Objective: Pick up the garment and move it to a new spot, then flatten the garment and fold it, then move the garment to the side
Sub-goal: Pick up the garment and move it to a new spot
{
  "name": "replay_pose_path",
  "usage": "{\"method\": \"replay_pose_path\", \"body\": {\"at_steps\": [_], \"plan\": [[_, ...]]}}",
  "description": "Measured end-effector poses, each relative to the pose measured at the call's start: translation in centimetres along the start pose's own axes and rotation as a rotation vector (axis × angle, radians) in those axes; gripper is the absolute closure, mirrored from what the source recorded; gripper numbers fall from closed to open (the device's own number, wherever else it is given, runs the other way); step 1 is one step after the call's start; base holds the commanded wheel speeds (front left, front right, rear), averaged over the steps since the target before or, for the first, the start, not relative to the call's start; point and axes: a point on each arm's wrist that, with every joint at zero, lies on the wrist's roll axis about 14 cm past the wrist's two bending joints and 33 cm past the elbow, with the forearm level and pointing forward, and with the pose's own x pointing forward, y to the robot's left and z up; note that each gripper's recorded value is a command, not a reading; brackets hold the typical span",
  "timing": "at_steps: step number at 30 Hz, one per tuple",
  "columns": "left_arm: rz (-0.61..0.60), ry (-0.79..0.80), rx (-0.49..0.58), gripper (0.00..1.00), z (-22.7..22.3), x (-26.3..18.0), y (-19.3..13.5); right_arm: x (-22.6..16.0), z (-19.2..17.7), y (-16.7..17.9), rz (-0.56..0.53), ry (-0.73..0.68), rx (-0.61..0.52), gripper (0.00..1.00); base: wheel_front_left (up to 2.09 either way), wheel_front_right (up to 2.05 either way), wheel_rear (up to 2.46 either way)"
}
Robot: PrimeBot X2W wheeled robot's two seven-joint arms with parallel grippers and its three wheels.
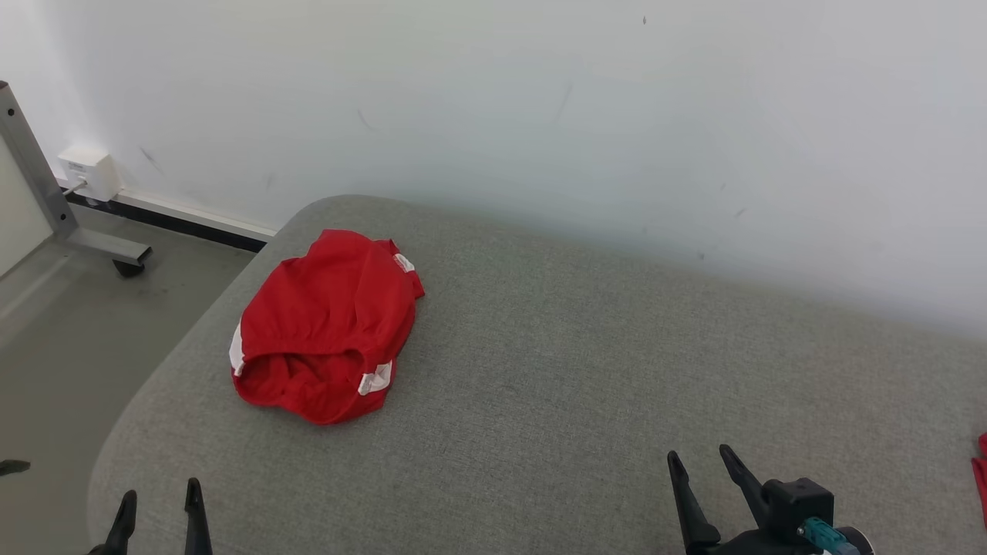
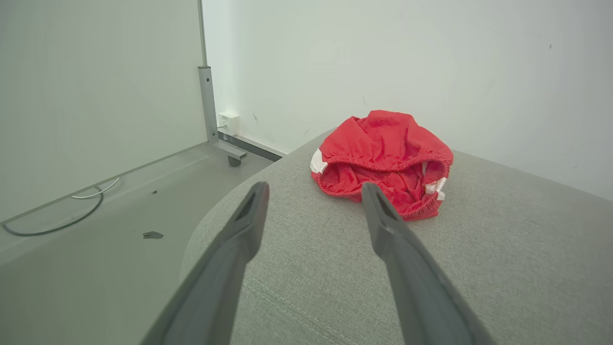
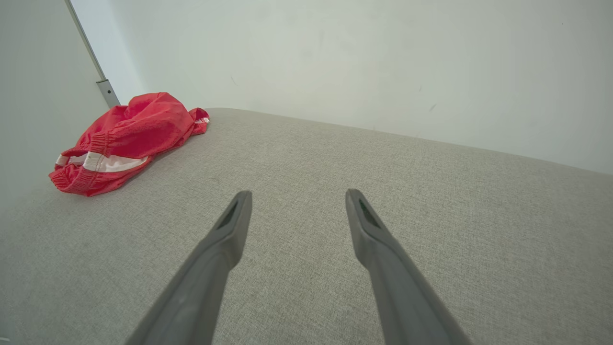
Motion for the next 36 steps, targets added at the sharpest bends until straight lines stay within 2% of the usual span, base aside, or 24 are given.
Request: {"method": "replay_pose_path", "body": {"at_steps": [9, 15, 27, 31, 36], "plan": [[-0.007, 0.019, -0.001, 0.00, -0.6, 0.2, -0.5, 0.1, -0.1, -0.5, -0.013, 0.002, 0.000, 0.00, 0.00, 0.00, 0.00], [-0.074, 0.082, 0.017, 0.00, -1.6, 2.0, -2.3, 0.2, -0.4, -0.9, -0.017, 0.015, -0.009, 0.00, 0.00, 0.00, 0.00], [-0.186, 0.225, 0.016, 0.00, -0.6, 12.6, -8.2, 2.3, 0.2, -2.7, 0.001, 0.025, -0.078, 0.00, 0.00, 0.00, 0.00], [-0.191, 0.259, 0.002, 0.00, -0.4, 15.7, -9.8, 2.6, -0.1, -3.5, 0.006, 0.040, -0.095, 0.00, 0.00, 0.00, 0.00], [-0.190, 0.371, -0.007, 0.00, -2.1, 19.3, -12.3, 2.5, -0.9, -5.3, -0.010, 0.067, -0.106, 0.00, 0.00, 0.00, 0.00]]}}
